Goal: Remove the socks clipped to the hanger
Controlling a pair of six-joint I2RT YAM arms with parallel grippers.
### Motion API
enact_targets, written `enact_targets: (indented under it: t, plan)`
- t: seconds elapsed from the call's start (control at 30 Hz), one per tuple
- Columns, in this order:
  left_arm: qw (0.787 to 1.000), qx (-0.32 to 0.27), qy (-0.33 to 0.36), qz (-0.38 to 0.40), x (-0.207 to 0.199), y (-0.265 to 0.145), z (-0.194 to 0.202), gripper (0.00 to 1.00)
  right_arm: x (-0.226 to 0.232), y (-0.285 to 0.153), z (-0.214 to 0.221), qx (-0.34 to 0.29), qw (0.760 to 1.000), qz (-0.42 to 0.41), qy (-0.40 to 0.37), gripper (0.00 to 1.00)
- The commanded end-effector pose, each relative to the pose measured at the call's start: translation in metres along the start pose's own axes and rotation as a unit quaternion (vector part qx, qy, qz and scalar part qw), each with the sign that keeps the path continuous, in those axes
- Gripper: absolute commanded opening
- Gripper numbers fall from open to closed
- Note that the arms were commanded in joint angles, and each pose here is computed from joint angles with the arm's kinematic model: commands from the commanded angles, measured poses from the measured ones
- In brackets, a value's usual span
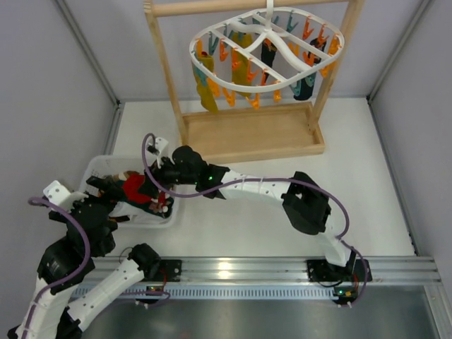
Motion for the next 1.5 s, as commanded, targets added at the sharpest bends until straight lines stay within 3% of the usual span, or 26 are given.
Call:
enact_targets:
  t: [0.0,0.03,0.07,0.1,0.17,0.4,0.57,0.63,0.8,1.0,1.13,1.2,1.23,1.47]
  plan:
    - [1.000,-0.005,-0.021,-0.006,0.003,0.000,0.000,0.99,0.024,-0.032,-0.028,-0.037,0.999,-0.013,-0.027,0.61]
    - [1.000,-0.003,-0.018,-0.005,0.001,0.000,0.001,0.99,0.033,-0.045,-0.040,-0.056,0.998,-0.019,-0.033,0.66]
    - [1.000,-0.001,-0.014,-0.005,-0.001,0.001,0.002,0.99,0.029,-0.053,-0.043,-0.061,0.997,-0.014,-0.037,0.81]
    - [1.000,0.001,-0.007,-0.004,-0.004,0.002,0.003,0.99,0.023,-0.059,-0.036,-0.052,0.998,-0.007,-0.036,0.89]
    - [1.000,0.005,-0.004,-0.003,-0.007,0.003,0.004,0.99,0.024,-0.077,-0.047,-0.068,0.997,0.008,-0.047,0.96]
    - [1.000,0.021,0.013,0.017,-0.018,0.005,0.009,0.99,-0.021,-0.130,-0.036,-0.094,0.992,0.078,-0.023,0.97]
    - [0.995,0.033,0.034,0.088,-0.036,0.004,0.014,0.99,-0.055,-0.168,-0.028,-0.123,0.983,0.138,-0.002,0.98]
    - [0.985,0.047,0.058,0.154,-0.049,0.002,0.018,0.99,-0.062,-0.186,-0.034,-0.150,0.978,0.147,0.007,0.98]
    - [0.961,0.085,0.038,0.259,-0.090,-0.002,0.024,0.99,-0.075,-0.233,-0.006,-0.169,0.967,0.188,0.023,0.98]
    - [0.929,0.104,0.022,0.355,-0.155,0.006,0.047,0.99,-0.050,-0.309,0.006,-0.220,0.950,0.222,0.005,0.99]
    - [0.924,0.050,0.005,0.378,-0.196,0.022,0.048,0.99,-0.035,-0.349,0.011,-0.246,0.937,0.247,-0.014,0.99]
    - [0.920,0.045,0.034,0.388,-0.215,0.030,0.058,0.99,-0.025,-0.367,0.013,-0.252,0.934,0.251,-0.023,0.99]
    - [0.917,0.010,0.010,0.399,-0.227,0.033,0.047,0.99,-0.022,-0.372,0.015,-0.255,0.933,0.252,-0.026,1.00]
    - [0.918,-0.029,0.060,0.390,-0.297,0.076,0.070,0.99,-0.002,-0.406,0.024,-0.270,0.928,0.254,-0.041,1.00]
Point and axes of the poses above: each gripper's point midway between its finger pads, its own y axis out along the fingers, its own x axis along the line the jaws close on, z = x × y, the point moved 9 cm from there along -y, back along the fingers, and after that the axes turned 12 degrees about y, right-handed, at the moved point
